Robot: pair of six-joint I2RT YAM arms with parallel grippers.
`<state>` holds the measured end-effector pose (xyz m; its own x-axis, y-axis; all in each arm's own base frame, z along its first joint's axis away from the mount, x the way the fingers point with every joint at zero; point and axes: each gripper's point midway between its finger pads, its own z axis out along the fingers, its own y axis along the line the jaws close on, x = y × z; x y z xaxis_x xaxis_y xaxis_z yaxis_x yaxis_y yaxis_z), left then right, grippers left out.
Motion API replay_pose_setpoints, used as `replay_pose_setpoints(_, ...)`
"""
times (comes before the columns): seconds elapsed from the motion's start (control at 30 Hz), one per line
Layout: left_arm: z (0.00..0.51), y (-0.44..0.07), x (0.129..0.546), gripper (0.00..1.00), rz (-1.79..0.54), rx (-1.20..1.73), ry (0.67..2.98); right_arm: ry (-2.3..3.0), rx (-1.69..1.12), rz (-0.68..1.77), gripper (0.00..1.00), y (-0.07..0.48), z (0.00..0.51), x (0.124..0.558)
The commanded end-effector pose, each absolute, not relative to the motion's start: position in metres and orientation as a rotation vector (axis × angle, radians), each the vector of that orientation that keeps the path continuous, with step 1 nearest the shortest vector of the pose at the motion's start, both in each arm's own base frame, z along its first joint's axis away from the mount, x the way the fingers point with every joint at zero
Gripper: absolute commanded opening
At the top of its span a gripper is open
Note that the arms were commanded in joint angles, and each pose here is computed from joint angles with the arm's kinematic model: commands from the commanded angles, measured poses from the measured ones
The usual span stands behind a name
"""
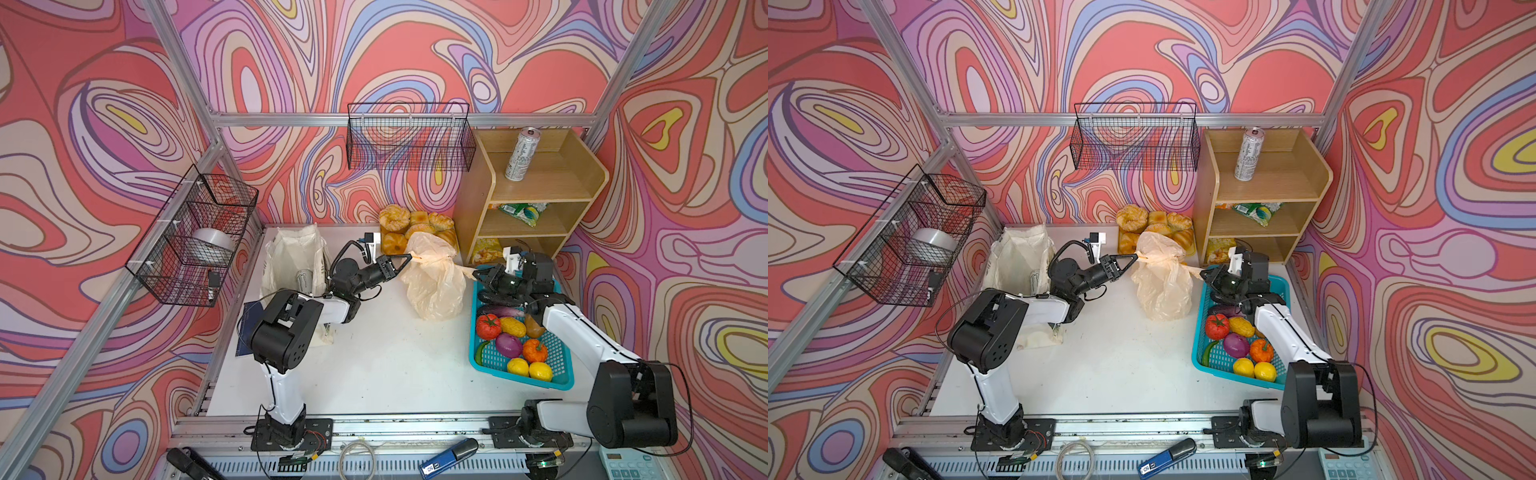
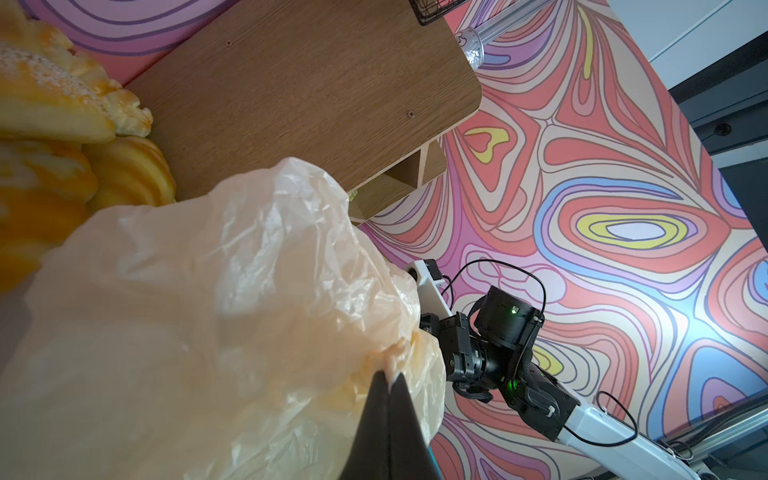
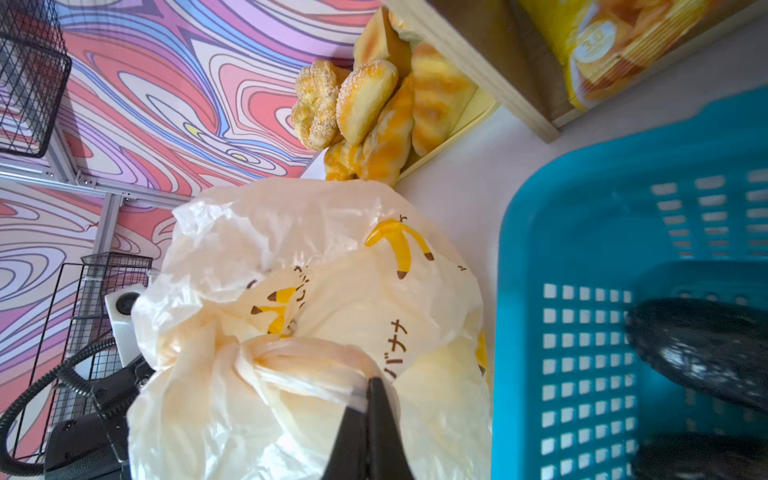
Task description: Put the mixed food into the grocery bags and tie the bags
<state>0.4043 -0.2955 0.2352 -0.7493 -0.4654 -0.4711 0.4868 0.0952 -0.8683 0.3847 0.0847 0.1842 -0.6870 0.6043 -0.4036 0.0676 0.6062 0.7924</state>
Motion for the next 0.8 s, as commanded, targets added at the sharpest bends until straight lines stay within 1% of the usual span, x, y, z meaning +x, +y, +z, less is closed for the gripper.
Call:
replay_pose_setpoints(0.0,0.285,-0.239,0.426,0.0,-1.637,-0.067,1.477,2.101,0.806,0.772,0.0,0.017,0.168,0.389)
replay_pose_setpoints(0.13,0.294,-0.228,0.429,0.0,-1.627,-0.082,1.454,2.068,0.904,0.736,0.0,-0.002,0.158,0.389)
replay_pose_setpoints(0.37,0.285,-0.218,0.439,0.0,-1.608,-0.147,1.474,2.028,0.995,0.707,0.0,-0.016,0.151,0.388)
replay_pose_setpoints(0.5,0.275,-0.182,0.448,0.0,-1.522,-0.264,1.454,1.992,1.135,0.653,0.0,-0.047,0.136,0.377)
replay_pose_setpoints(0.53,0.273,-0.18,0.45,0.0,-1.514,-0.271,1.459,1.981,1.167,0.651,0.0,-0.053,0.131,0.373)
replay_pose_setpoints(0.63,0.27,-0.192,0.451,0.0,-1.543,-0.234,1.493,1.971,1.194,0.69,0.0,-0.057,0.124,0.371)
replay_pose_setpoints(0.77,0.273,-0.216,0.449,0.0,-1.572,-0.147,1.537,1.962,1.075,0.827,0.0,-0.04,0.143,0.383)
